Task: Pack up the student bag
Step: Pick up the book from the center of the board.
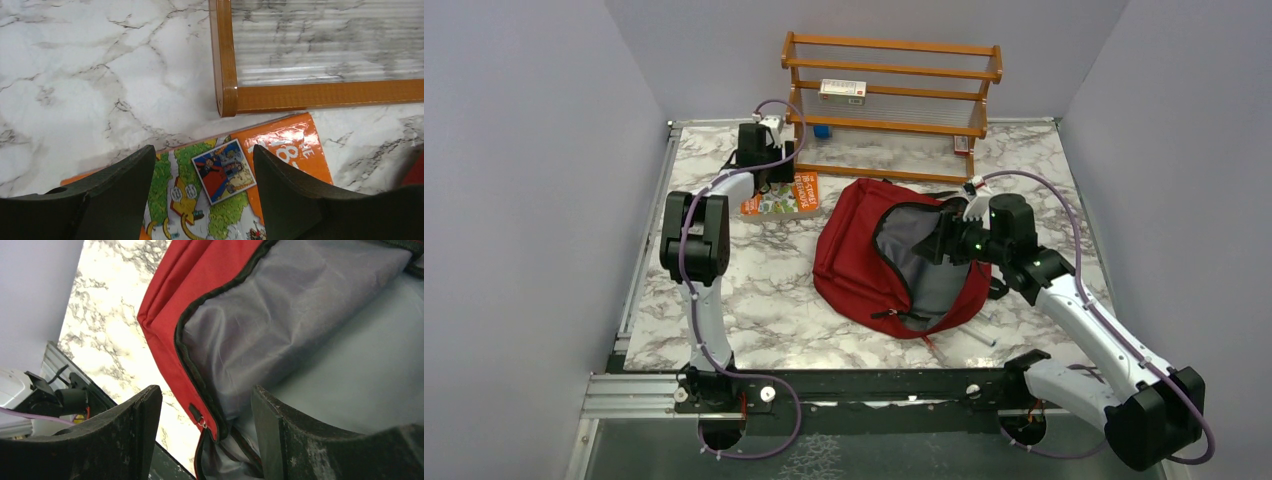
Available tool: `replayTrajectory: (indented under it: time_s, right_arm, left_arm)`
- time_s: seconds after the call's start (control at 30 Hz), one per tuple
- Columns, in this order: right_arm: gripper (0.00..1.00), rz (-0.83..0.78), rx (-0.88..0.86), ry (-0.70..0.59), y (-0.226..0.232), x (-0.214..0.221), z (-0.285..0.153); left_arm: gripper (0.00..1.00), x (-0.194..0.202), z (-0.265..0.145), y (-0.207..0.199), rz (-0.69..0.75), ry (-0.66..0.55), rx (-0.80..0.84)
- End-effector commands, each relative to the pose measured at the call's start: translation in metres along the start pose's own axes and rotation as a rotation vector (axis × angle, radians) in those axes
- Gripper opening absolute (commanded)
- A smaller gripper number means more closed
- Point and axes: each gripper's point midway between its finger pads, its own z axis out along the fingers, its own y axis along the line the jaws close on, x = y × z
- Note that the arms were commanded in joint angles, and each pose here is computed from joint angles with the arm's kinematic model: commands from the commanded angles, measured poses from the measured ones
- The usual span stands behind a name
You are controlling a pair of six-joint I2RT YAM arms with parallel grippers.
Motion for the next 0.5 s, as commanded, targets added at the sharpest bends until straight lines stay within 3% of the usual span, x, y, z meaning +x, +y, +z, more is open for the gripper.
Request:
replayTrajectory:
  time_s: [0.0, 0.27, 0.47]
  right_arm:
    - [0.70, -0.032, 0.003, 0.033, -0.002, 0.010, -0.004]
    - [0.70, -0.062, 0.017, 0.064, -0.005, 0.011, -0.001]
    - [0.71, -0.059, 0.005, 0.078, -0.006, 0.015, 0.002]
  left_arm:
    - [0.72, -0.015, 0.016, 0.000, 0.051, -0.043, 0.102]
    - [0.73, 0.002, 0.029, -0.011, 0.094, 0.034, 0.204]
    - [0.73, 0.033, 0.013, -0.017, 0.049, 0.131, 0.233]
